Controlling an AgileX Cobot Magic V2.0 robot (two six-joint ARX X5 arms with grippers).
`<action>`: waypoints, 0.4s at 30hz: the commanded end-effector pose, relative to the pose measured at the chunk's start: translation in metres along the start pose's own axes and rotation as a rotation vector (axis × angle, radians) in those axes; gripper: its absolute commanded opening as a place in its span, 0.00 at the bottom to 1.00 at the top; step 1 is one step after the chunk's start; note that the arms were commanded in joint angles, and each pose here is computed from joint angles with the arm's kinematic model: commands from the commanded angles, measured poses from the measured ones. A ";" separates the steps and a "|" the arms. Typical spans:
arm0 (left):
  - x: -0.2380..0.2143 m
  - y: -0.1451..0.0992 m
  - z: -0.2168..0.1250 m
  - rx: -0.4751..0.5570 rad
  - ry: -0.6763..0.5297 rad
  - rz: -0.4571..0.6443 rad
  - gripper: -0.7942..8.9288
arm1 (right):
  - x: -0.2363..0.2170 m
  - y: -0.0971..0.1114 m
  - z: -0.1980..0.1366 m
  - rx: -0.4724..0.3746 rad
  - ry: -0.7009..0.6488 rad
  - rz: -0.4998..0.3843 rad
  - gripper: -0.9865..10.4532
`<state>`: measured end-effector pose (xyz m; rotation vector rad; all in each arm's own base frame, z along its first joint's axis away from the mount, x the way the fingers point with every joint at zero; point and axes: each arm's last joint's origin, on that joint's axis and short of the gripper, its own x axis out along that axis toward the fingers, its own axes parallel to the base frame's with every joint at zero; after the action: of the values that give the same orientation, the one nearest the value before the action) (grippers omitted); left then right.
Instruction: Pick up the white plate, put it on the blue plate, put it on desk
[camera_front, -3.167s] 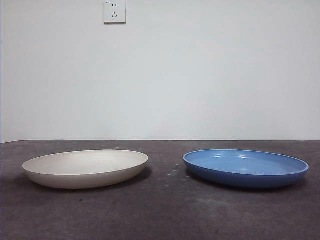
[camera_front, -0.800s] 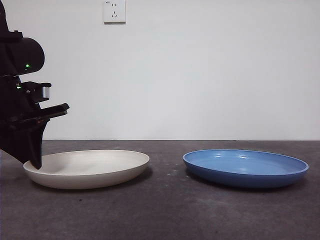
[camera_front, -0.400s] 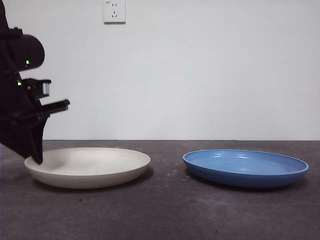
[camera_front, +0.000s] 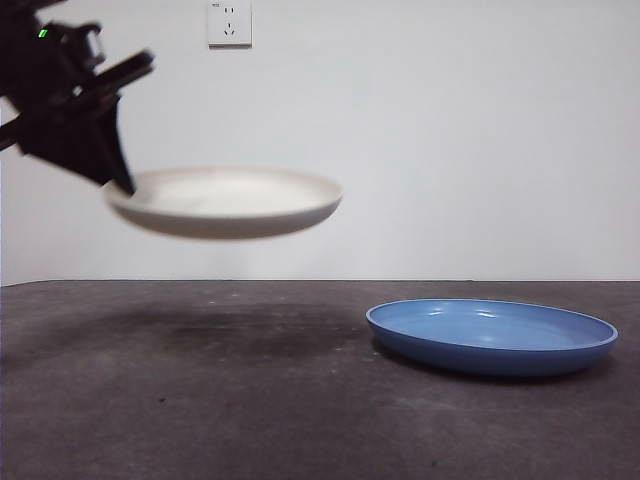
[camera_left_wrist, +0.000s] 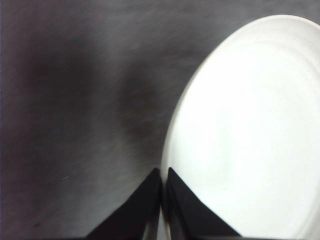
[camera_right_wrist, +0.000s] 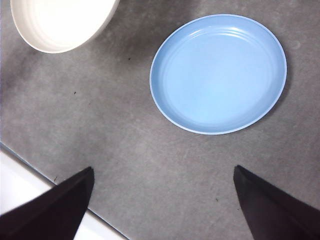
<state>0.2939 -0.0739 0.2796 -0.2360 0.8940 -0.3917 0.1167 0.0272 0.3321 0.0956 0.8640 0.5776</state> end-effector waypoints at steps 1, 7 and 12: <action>-0.001 -0.019 0.010 0.009 -0.026 -0.050 0.10 | -0.004 0.002 0.004 0.014 -0.026 0.003 0.48; 0.017 -0.061 0.019 0.061 -0.037 -0.126 0.10 | -0.013 0.007 0.001 0.020 -0.072 0.002 0.48; 0.048 -0.095 0.023 0.105 0.015 -0.165 0.10 | -0.028 0.015 -0.003 0.013 -0.134 -0.008 0.48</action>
<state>0.3119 -0.1712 0.2935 -0.1963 0.8684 -0.5855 0.0961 0.0246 0.3467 0.1312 0.7656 0.5550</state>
